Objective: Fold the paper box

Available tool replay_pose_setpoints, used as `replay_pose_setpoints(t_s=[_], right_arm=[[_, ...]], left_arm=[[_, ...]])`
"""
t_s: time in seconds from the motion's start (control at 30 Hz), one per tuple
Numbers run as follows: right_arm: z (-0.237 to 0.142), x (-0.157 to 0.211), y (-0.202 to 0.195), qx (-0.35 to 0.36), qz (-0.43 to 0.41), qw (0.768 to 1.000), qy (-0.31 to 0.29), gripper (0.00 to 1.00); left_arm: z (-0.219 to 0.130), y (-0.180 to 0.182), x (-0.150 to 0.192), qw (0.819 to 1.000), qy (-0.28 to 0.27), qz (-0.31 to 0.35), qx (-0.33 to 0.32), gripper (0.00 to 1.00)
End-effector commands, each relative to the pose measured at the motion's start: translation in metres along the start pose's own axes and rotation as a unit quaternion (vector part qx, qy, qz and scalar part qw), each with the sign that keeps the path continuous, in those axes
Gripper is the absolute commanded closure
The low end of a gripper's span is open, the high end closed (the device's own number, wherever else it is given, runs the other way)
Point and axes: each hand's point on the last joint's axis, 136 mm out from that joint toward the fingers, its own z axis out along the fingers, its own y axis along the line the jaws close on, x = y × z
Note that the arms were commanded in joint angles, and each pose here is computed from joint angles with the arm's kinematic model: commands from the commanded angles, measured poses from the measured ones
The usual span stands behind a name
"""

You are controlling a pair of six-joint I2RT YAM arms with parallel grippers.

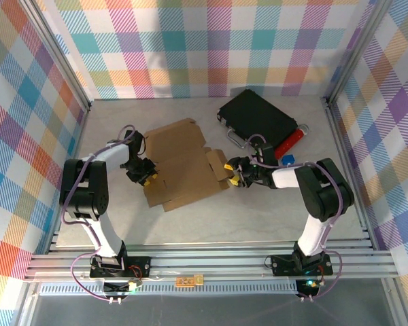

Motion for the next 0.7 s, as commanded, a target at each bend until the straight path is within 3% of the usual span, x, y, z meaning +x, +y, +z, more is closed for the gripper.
replay_pose_setpoints(t_s=[0.0,0.17,0.37,0.53,0.67], right_arm=[[0.010,0.000,0.011,-0.020,-0.001,1.000,-0.004,0.47],[0.013,0.002,0.013,-0.024,0.013,1.000,-0.008,0.61],[-0.004,-0.002,0.038,-0.034,0.017,0.998,-0.047,0.98],[-0.025,-0.002,0.077,-0.056,0.034,0.995,-0.074,1.00],[-0.041,-0.002,0.108,-0.079,0.066,0.990,-0.091,1.00]], left_arm=[[0.005,0.005,0.005,1.000,0.013,0.007,-0.007,0.70],[0.001,0.001,0.005,1.000,0.009,0.012,-0.004,0.71],[-0.048,-0.028,0.001,0.996,-0.073,0.051,0.017,0.67],[-0.095,-0.056,0.015,0.989,-0.131,0.048,0.053,0.50],[-0.129,-0.068,0.035,0.984,-0.146,-0.011,0.098,0.42]])
